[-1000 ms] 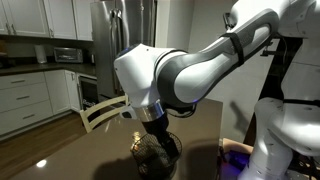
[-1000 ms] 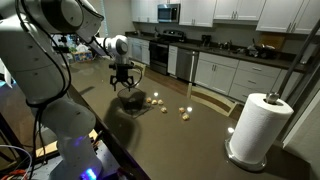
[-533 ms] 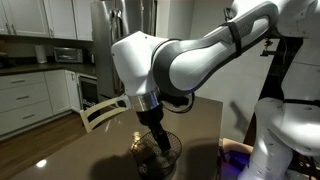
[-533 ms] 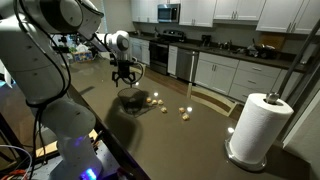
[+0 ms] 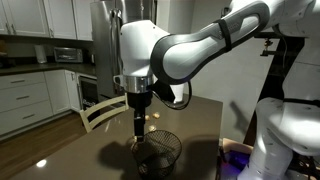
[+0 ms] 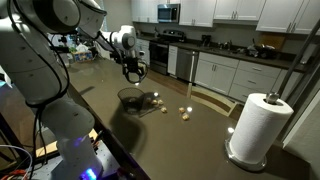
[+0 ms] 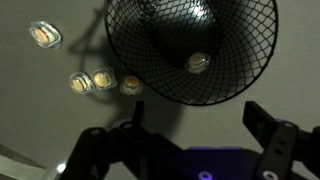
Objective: Move the basket to the left
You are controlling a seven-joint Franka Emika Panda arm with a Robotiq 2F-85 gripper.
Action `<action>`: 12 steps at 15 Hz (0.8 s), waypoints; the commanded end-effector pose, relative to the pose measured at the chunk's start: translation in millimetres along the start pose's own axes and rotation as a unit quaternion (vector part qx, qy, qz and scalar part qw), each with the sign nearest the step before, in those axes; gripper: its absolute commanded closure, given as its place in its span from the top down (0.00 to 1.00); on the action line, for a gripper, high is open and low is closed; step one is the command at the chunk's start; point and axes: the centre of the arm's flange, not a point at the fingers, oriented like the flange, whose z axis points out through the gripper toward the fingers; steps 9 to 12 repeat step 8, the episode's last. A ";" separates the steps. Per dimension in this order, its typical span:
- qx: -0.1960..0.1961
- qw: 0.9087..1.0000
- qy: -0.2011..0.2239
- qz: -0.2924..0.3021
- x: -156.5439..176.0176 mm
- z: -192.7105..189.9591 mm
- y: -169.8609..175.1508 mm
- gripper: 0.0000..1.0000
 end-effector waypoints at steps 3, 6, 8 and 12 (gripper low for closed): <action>-0.019 0.992 0.038 0.117 2.2 -3.3 27.1 1.00; -0.007 0.996 0.027 0.089 4.4 -2.9 24.6 1.00; -0.007 0.996 0.027 0.087 4.6 -2.9 22.6 1.00; -0.007 0.996 0.027 0.087 4.6 -2.9 22.6 1.00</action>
